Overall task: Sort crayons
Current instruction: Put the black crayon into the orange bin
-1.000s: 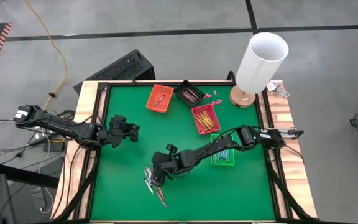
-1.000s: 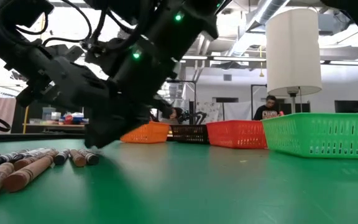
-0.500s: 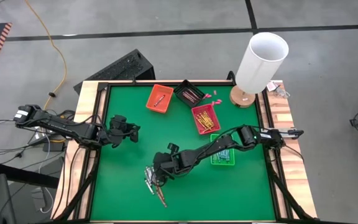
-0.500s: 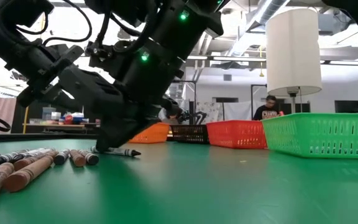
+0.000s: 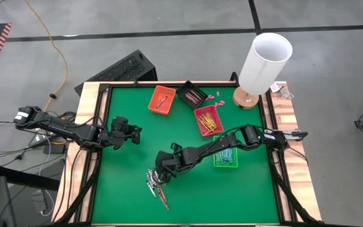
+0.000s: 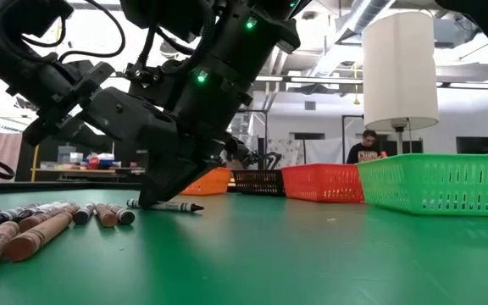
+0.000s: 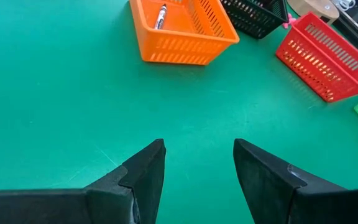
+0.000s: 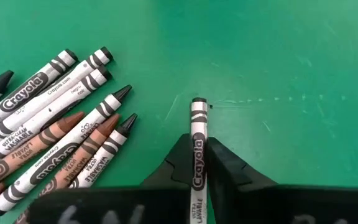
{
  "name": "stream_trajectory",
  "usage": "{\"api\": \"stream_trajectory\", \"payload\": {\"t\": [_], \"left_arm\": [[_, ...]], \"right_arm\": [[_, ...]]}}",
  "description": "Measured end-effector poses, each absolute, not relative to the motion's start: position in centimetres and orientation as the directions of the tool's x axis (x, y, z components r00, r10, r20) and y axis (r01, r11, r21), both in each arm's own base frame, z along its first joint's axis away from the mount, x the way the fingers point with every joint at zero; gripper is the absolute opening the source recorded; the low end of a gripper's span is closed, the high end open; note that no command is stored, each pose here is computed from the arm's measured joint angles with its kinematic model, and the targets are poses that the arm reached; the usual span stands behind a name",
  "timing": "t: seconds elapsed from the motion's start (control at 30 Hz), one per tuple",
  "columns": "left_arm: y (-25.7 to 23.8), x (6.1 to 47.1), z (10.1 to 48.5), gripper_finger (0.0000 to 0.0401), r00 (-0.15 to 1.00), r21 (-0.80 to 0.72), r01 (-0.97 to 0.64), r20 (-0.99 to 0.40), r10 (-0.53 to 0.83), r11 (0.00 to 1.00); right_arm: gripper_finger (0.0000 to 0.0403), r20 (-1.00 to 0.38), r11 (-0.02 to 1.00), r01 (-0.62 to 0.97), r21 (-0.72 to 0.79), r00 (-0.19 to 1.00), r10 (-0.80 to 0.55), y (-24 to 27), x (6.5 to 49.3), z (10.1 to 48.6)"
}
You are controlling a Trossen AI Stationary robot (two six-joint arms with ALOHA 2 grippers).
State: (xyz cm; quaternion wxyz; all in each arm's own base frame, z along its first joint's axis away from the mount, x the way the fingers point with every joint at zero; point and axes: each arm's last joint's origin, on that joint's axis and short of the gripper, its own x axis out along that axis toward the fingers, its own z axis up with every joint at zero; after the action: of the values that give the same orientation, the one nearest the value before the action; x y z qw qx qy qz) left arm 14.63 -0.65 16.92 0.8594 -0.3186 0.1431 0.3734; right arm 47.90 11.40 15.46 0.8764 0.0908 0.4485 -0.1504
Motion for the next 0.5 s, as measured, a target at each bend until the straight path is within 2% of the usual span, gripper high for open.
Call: {"api": "stream_trajectory", "payload": {"t": [0.13, 0.5], "left_arm": [[-0.65, 14.63, 16.92, 0.018, 0.68, -0.441, -0.733, -0.484, 0.551, 0.518], [-0.65, 14.63, 16.92, 0.018, 0.68, -0.44, -0.733, -0.484, 0.551, 0.519]], "right_arm": [[0.0008, -0.819, 0.939, 0.342, 0.02, 0.544, -0.181, 11.41, 47.79, 15.45], [0.0002, -0.81, 0.941, 0.338, 0.033, 0.561, -0.173, 11.07, 47.8, 16.16]]}}
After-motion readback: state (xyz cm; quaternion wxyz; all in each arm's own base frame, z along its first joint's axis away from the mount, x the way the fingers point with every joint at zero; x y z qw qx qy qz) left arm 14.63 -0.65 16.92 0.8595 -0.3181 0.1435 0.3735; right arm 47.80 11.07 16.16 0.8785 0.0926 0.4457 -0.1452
